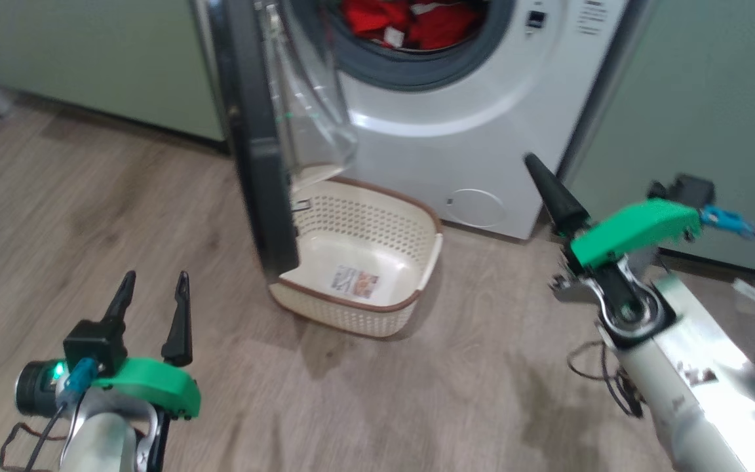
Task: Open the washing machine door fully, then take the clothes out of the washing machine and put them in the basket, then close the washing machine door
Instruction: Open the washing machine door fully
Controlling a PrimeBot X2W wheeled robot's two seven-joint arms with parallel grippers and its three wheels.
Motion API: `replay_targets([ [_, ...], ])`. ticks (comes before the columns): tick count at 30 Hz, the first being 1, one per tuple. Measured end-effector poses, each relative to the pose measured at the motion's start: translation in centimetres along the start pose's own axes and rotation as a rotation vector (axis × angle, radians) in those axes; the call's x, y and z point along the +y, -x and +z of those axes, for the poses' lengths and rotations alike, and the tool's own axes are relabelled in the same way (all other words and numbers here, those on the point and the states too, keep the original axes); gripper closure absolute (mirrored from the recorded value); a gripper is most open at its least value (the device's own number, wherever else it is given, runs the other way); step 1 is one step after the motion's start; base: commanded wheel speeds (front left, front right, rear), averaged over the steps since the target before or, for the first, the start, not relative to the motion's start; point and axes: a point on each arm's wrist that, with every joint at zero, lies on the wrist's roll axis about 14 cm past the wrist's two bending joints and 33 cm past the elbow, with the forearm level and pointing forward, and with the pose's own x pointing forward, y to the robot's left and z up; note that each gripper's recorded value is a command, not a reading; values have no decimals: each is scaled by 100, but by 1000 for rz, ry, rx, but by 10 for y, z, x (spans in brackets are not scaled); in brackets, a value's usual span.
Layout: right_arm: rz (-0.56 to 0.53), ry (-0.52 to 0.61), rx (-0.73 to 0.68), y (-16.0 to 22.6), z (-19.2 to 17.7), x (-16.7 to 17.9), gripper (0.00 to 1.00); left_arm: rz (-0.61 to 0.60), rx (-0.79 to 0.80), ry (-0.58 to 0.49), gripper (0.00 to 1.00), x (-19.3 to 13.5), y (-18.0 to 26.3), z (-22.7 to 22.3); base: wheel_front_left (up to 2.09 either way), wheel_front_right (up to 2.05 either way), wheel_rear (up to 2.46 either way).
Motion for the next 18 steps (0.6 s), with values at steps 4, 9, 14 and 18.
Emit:
replay_targets([
  [4, -91, 97, -149, 34, 27, -35, 0, -54, -6, 1, 0, -16, -9, 2, 0, 0, 0],
  [9, -156, 288, -255, 69, 50, -58, 0, -88, 4, 5, 0, -29, -15, -2, 0, 0, 0],
  [14, -171, 428, -310, 87, 70, -60, 0, -105, 6, 19, 0, -39, -21, -3, 0, 0, 0],
  [18, -178, 623, -437, 110, 106, -48, 0, -120, 21, 32, 0, -48, -22, -9, 0, 0, 0],
])
